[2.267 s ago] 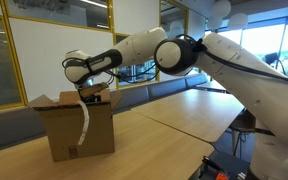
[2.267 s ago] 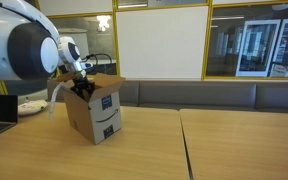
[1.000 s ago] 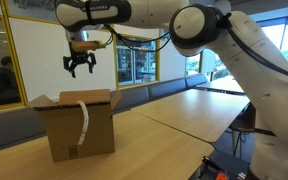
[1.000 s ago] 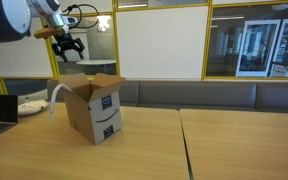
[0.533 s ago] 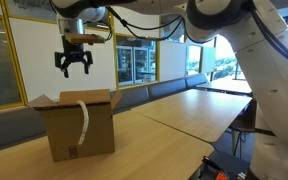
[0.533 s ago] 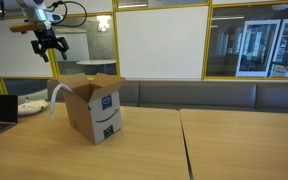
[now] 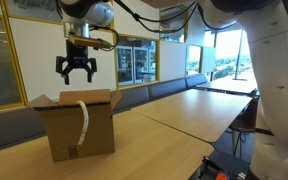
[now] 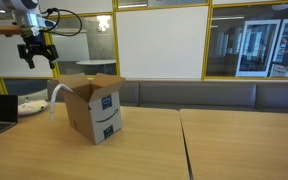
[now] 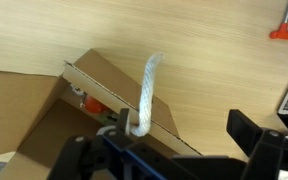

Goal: Put the objects on the table into the box.

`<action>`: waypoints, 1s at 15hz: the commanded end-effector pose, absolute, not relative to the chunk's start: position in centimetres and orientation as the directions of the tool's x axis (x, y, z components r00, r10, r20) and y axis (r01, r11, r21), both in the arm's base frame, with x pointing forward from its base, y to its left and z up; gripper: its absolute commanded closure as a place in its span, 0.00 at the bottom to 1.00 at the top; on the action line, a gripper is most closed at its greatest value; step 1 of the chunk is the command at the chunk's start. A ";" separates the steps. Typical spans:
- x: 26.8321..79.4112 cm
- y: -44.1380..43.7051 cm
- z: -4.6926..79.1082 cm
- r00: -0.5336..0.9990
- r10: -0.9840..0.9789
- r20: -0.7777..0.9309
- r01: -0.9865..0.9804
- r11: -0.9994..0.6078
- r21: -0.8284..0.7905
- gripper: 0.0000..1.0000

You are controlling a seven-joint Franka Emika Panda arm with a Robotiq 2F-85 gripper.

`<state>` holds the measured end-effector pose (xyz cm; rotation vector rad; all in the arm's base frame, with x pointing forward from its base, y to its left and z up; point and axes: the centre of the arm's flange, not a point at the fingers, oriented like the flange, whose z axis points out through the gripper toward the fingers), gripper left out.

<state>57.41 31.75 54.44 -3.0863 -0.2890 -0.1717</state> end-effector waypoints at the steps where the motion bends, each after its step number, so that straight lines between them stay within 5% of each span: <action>1: 55.5 30.8 52.3 0.980 0.149 0.133 0.164 -0.980 -0.109 0.00; 15: 59.2 30.5 41.2 0.996 0.079 0.028 0.082 -0.991 -0.108 0.00</action>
